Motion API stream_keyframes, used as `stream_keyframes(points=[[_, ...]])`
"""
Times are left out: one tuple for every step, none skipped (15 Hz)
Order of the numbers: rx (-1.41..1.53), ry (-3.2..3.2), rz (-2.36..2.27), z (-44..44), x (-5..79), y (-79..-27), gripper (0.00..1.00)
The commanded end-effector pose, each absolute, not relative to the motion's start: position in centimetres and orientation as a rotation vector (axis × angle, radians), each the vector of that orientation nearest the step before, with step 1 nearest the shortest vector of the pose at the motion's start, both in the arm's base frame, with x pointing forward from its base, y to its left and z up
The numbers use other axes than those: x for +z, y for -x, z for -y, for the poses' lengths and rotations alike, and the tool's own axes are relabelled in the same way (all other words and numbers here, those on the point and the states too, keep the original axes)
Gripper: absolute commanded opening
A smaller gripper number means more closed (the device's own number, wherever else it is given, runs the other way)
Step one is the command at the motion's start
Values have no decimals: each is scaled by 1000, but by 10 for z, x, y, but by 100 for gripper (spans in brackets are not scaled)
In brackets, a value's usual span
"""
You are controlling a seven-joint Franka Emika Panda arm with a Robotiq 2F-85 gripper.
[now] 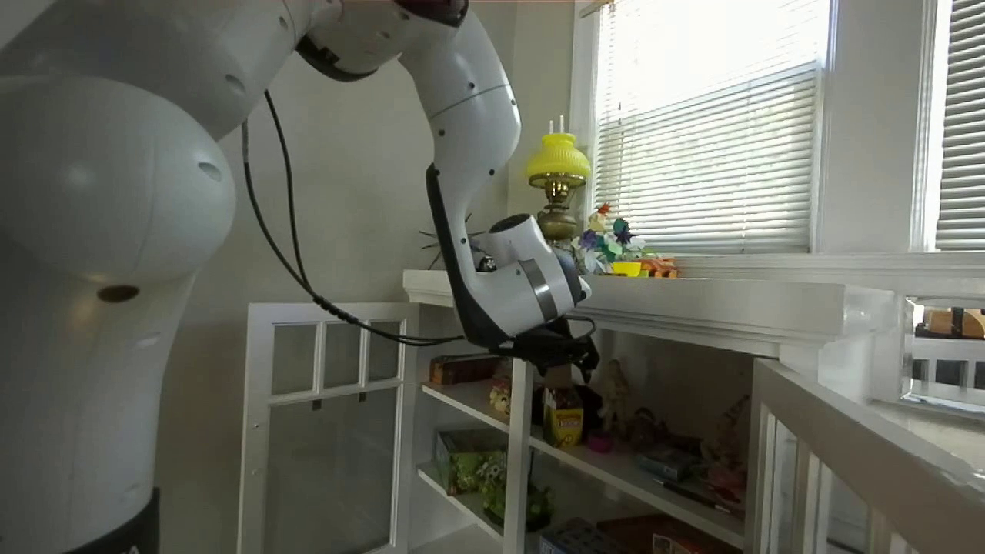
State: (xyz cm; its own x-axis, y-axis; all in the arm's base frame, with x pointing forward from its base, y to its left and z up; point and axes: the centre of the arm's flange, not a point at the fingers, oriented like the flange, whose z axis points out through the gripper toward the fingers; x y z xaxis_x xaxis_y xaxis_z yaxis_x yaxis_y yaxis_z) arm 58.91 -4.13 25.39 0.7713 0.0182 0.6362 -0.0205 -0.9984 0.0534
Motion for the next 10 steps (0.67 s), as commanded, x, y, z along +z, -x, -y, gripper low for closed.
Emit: stream_keyframes(points=[[1132, -2881, -20, 34, 224, -618, 100], [1134, -2884, -36, 32, 217, -623, 100], [1136, -2887, -49, 30, 211, -627, 100], [1141, -2888, -65, 28, 204, -630, 100], [1156, -2882, -80, 26, 198, -634, 100], [1189, -2865, -96, 25, 191, -637, 100], [1253, -2835, -114, 27, 187, -643, 100], [1147, -2889, -87, 29, 206, -628, 100], [1180, -2873, -100, 30, 204, -633, 100], [1196, -2863, -108, 30, 201, -637, 100]])
